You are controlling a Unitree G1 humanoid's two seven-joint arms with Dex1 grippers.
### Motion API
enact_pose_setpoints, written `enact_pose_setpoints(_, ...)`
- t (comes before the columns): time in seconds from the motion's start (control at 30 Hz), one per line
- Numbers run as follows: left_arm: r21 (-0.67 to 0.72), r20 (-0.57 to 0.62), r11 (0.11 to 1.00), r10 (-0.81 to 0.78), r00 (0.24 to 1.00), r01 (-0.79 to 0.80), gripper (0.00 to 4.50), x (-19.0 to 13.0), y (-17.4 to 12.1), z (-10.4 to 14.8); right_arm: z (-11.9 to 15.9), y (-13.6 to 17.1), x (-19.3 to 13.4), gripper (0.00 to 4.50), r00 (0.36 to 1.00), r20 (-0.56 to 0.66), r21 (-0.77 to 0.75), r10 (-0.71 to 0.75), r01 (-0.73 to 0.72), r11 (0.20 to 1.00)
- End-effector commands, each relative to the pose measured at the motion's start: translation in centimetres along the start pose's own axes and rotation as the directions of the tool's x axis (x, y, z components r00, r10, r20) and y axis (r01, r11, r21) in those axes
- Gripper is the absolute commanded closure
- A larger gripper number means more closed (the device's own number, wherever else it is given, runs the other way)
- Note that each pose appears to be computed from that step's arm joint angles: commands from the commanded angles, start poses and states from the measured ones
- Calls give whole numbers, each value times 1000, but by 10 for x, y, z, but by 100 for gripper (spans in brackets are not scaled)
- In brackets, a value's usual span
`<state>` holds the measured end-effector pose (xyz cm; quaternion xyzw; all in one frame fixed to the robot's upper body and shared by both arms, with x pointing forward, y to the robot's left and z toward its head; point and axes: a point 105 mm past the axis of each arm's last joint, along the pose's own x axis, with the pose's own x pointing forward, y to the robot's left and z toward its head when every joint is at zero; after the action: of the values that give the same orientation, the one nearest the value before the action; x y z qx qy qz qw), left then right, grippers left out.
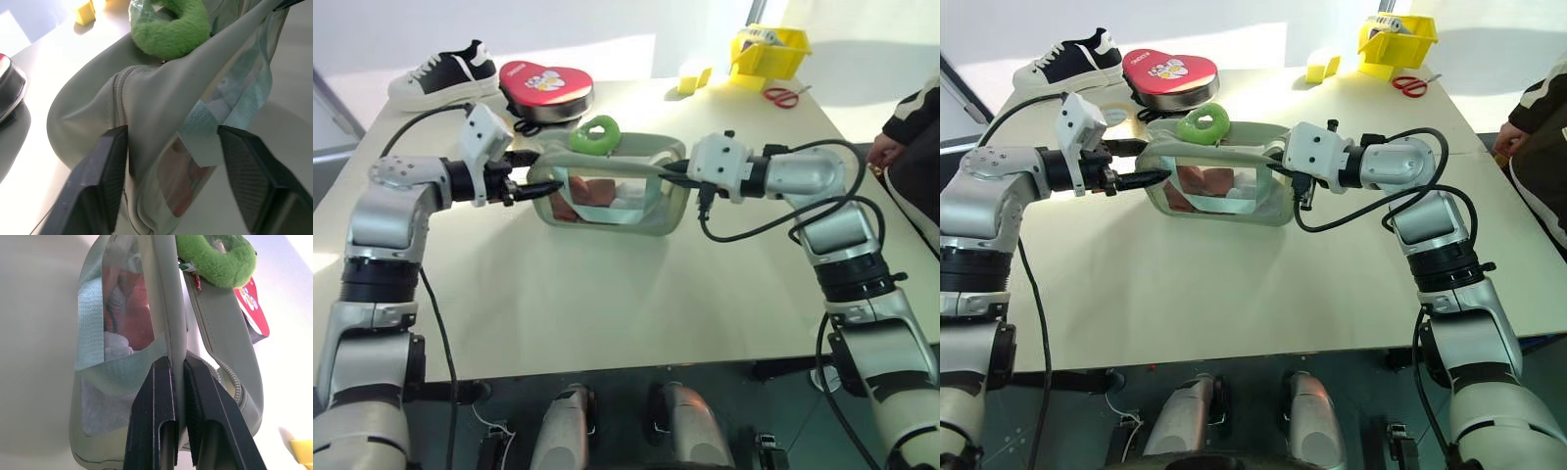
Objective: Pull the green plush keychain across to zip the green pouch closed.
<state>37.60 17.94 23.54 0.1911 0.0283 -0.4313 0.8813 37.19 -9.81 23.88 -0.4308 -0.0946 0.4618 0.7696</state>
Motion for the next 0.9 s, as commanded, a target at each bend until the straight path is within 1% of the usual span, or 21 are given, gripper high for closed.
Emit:
enact_pose_setpoints(0.03, 59, 19, 998, 7, 1000, -8, 348, -4, 3, 11, 15, -5, 2, 450, 999, 40, -30, -13, 14, 999)
enact_pose_setpoints(0.1, 59, 17, 998, 10, 1000, -11, 447, -5, 4, 10, 15, -5, 2, 450, 999, 40, -30, -14, 15, 999)
enact_pose_setpoints(0.2, 45, 23, 999, 17, 1000, -18, 447, -8, 4, 11, 15, -5, 2, 450, 999, 41, -30, -16, 17, 999)
enact_pose_setpoints(0.33, 14, 45, 1000, -17, 999, 17, 447, -13, -4, 16, 17, -8, 2, 450, 999, 47, -16, -22, 23, 1000)
enact_pose_setpoints(0.43, 8, 44, 999, -32, 999, 32, 450, -15, -12, 15, 25, -19, -1, 334, 997, 74, 53, -23, 19, 998)
enact_pose_setpoints(0.47, 8, 41, 999, -32, 999, 31, 450, -15, -13, 15, 28, -23, -2, 289, 996, 87, 88, -23, 16, 996)
enact_pose_setpoints(0.53, 5, 40, 1000, -28, 999, 28, 450, -16, -14, 14, 50, -35, -7, 189, 983, 181, 243, 6, -51, 969)
enact_pose_setpoints(0.6, -4, 48, 1000, -28, 998, 28, 450, -15, -14, 16, 74, -46, -12, 189, 954, 298, 369, 25, -140, 919)
enact_pose_setpoints(0.63, -9, 53, 1000, -28, 998, 29, 450, -15, -15, 16, 80, -48, -13, 189, 944, 328, 401, 27, -165, 901)
enact_pose_setpoints(0.7, -6, 52, 999, -39, 998, 39, 450, -14, -17, 17, 96, -69, -9, 189, 915, 399, 520, -68, -164, 838)
enact_pose_setpoints(0.77, -4, 52, 999, -48, 997, 49, 450, -12, -19, 18, 98, -80, 5, 189, 916, 381, 570, -129, -123, 812)
enact_pose_setpoints(0.83, -5, 54, 999, -52, 997, 52, 450, -11, -19, 19, 89, -83, 22, 189, 939, 311, 556, -147, -54, 830)
enact_pose_setpoints(0.9, -4, 57, 999, -50, 997, 50, 450, -10, -19, 20, 78, -78, 38, 189, 961, 247, 541, -124, -30, 841)
